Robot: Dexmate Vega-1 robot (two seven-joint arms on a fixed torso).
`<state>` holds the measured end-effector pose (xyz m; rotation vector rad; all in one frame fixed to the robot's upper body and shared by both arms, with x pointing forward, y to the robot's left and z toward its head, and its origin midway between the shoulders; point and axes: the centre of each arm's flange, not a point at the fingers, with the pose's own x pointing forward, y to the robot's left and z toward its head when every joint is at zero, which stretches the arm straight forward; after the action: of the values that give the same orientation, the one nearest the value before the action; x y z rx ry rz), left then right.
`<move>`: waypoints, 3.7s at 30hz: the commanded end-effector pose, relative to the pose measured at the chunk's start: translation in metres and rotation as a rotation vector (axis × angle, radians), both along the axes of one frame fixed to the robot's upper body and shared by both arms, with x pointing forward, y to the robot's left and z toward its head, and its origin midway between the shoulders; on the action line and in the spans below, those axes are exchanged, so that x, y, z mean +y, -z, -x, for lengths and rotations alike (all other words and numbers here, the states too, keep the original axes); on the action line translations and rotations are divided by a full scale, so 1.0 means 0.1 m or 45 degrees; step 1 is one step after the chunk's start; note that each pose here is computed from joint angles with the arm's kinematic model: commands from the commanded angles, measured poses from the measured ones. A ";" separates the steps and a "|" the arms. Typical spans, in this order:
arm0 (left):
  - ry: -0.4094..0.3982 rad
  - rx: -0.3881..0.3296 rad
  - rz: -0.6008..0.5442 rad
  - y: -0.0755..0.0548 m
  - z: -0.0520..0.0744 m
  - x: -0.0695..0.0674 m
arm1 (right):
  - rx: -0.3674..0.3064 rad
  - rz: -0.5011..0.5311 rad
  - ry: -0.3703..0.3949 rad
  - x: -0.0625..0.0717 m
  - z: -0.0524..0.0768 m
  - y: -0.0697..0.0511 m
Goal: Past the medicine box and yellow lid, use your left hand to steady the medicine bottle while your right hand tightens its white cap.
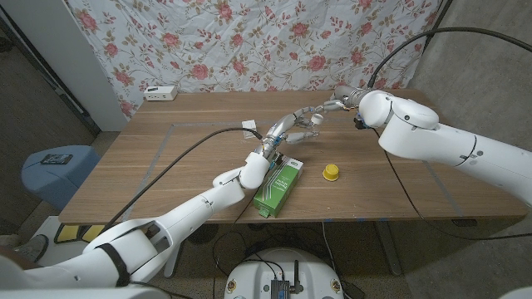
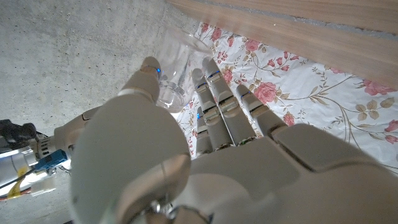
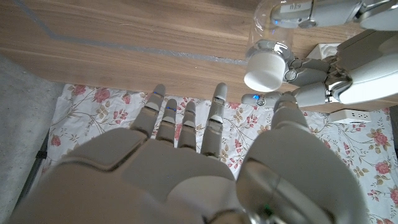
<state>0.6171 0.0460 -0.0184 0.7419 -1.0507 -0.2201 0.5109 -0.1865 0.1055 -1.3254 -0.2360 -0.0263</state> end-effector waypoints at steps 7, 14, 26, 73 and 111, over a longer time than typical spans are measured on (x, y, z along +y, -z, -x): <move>0.002 -0.012 0.021 -0.01 -0.01 0.04 | 0.069 0.021 -0.082 0.05 0.06 -0.05; 0.013 -0.009 0.031 -0.02 -0.03 0.04 | 0.093 0.026 -0.116 0.06 0.05 -0.08; 0.015 -0.029 0.038 -0.04 -0.05 0.04 | 0.082 0.028 -0.135 0.07 0.02 -0.11; 0.012 -0.025 0.046 -0.06 -0.13 0.04 | 0.043 -0.025 -0.166 0.06 -0.19 -0.14; 0.017 -0.031 0.043 -0.03 -0.06 0.06 | -0.033 -0.094 -0.156 0.07 -0.19 -0.06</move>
<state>0.6261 0.0506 -0.0130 0.7032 -1.0823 -0.2036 0.5320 -0.1821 0.1169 -1.2584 -0.3280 0.0636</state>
